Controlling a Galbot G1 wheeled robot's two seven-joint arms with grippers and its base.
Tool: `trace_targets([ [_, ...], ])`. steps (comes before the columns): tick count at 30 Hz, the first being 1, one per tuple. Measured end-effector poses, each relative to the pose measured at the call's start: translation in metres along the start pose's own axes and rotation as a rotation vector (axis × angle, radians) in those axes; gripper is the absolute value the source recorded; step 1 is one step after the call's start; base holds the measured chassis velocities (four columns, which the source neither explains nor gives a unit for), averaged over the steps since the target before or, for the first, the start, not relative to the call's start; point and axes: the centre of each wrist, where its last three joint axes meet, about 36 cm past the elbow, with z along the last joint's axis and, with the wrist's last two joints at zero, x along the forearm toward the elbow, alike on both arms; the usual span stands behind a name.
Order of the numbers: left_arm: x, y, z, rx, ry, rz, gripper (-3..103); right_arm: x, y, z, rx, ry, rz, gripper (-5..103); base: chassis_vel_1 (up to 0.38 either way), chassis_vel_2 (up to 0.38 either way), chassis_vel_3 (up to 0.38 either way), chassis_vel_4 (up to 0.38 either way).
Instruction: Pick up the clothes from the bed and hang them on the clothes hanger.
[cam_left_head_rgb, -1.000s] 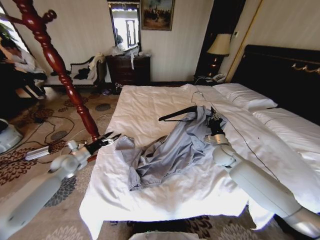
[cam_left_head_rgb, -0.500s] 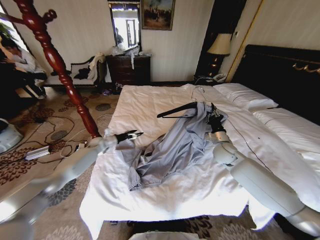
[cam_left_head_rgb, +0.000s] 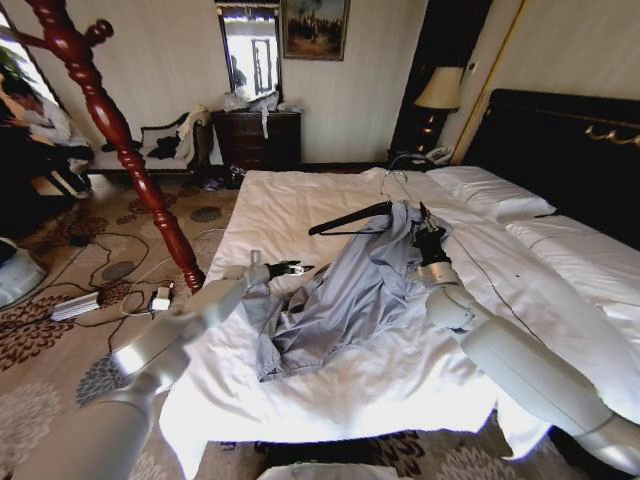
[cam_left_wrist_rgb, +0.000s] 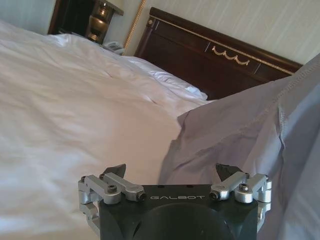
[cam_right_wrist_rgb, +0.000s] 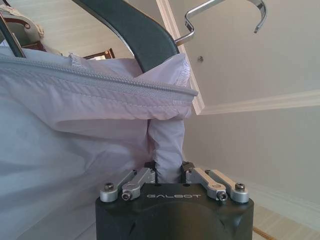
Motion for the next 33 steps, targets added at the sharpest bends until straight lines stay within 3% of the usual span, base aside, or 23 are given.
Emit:
trace_targets([
  [5, -0.021, -0.009, 0.002, 0.024, 0.015, 0.016, 100, 0.001, -0.003, -0.006, -0.013, -0.019, 0.006, 20, 0.000, 0.000, 0.000, 0.000],
  [17, -0.023, -0.007, 0.005, 0.059, 0.030, 0.000, 100, 0.005, -0.018, -0.024, -0.044, -0.091, 0.021, 20, 0.000, 0.000, 0.000, 0.000],
  [22, -0.032, -0.013, 0.011, 0.076, -0.023, -0.023, 101, 0.006, -0.019, -0.025, -0.045, -0.101, 0.020, 20, 0.000, 0.000, 0.000, 0.000],
  [26, -0.033, -0.015, 0.008, 0.078, -0.058, -0.032, 80, 0.007, -0.019, -0.025, -0.046, -0.102, 0.018, 20, 0.000, 0.000, 0.000, 0.000],
  [31, -0.030, -0.014, 0.007, 0.078, -0.076, -0.040, 69, 0.009, -0.017, -0.024, -0.048, -0.099, 0.011, 20, 0.000, 0.000, 0.000, 0.000],
  [33, -0.028, -0.013, 0.009, 0.077, -0.073, -0.039, 58, 0.011, -0.016, -0.024, -0.050, -0.098, 0.006, 20, 0.000, 0.000, 0.000, 0.000],
])
